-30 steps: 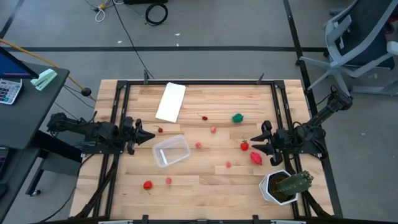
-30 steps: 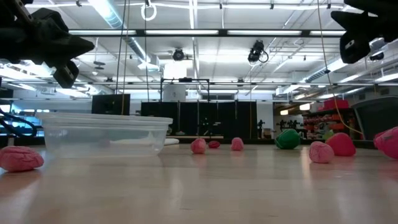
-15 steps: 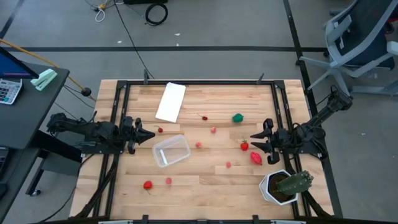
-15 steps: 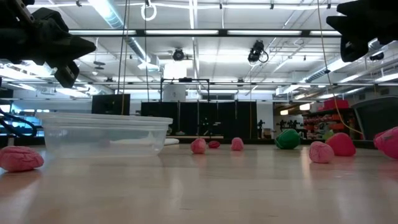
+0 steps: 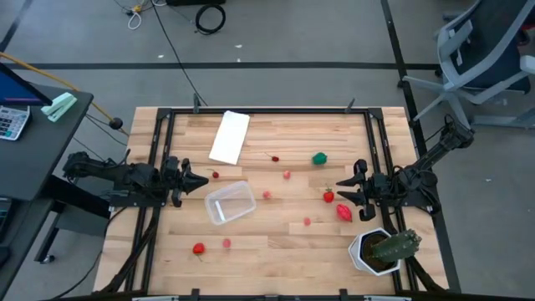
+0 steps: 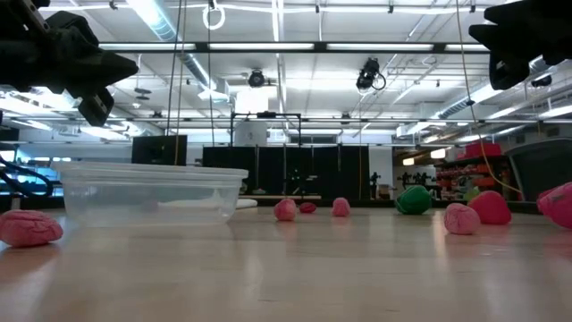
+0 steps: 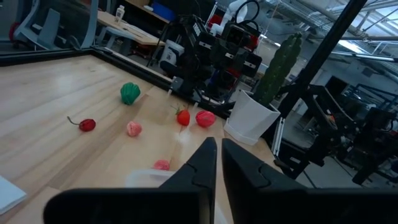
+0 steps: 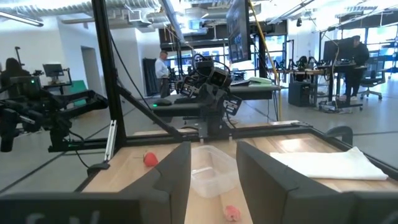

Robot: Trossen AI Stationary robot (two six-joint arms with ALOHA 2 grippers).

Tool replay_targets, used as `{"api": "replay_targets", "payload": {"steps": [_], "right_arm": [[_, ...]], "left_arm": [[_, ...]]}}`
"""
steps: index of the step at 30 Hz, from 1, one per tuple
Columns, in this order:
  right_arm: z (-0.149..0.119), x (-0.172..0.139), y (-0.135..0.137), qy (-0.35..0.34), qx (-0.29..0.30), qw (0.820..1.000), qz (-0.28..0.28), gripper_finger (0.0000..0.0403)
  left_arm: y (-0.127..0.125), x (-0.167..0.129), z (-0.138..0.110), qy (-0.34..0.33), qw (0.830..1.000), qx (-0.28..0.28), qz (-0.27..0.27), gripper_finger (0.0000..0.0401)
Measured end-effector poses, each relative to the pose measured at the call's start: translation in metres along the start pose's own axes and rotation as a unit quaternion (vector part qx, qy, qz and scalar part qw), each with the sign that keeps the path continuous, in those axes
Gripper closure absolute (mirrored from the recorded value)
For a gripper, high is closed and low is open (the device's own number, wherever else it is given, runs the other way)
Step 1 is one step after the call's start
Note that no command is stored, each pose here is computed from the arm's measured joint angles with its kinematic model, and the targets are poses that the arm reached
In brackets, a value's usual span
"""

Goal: Pick and placing Produce into tupperware
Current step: Put the cherry into the transparent bin

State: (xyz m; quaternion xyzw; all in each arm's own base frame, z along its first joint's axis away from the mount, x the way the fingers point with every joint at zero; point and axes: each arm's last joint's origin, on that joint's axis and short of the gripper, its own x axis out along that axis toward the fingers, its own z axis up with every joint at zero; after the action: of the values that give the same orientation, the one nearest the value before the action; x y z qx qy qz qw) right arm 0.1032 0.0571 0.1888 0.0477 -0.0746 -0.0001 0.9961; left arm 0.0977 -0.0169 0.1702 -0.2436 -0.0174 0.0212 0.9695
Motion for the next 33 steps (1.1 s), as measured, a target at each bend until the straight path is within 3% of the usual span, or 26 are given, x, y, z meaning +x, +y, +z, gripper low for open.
{"api": "replay_targets", "payload": {"steps": [33], "right_arm": [[0.0000, 0.0000, 0.0000, 0.000, 0.000, 1.000, 0.000, 0.0266]], "left_arm": [[0.0001, 0.0000, -0.0002, 0.000, 1.000, 0.000, 0.000, 0.0378]]}}
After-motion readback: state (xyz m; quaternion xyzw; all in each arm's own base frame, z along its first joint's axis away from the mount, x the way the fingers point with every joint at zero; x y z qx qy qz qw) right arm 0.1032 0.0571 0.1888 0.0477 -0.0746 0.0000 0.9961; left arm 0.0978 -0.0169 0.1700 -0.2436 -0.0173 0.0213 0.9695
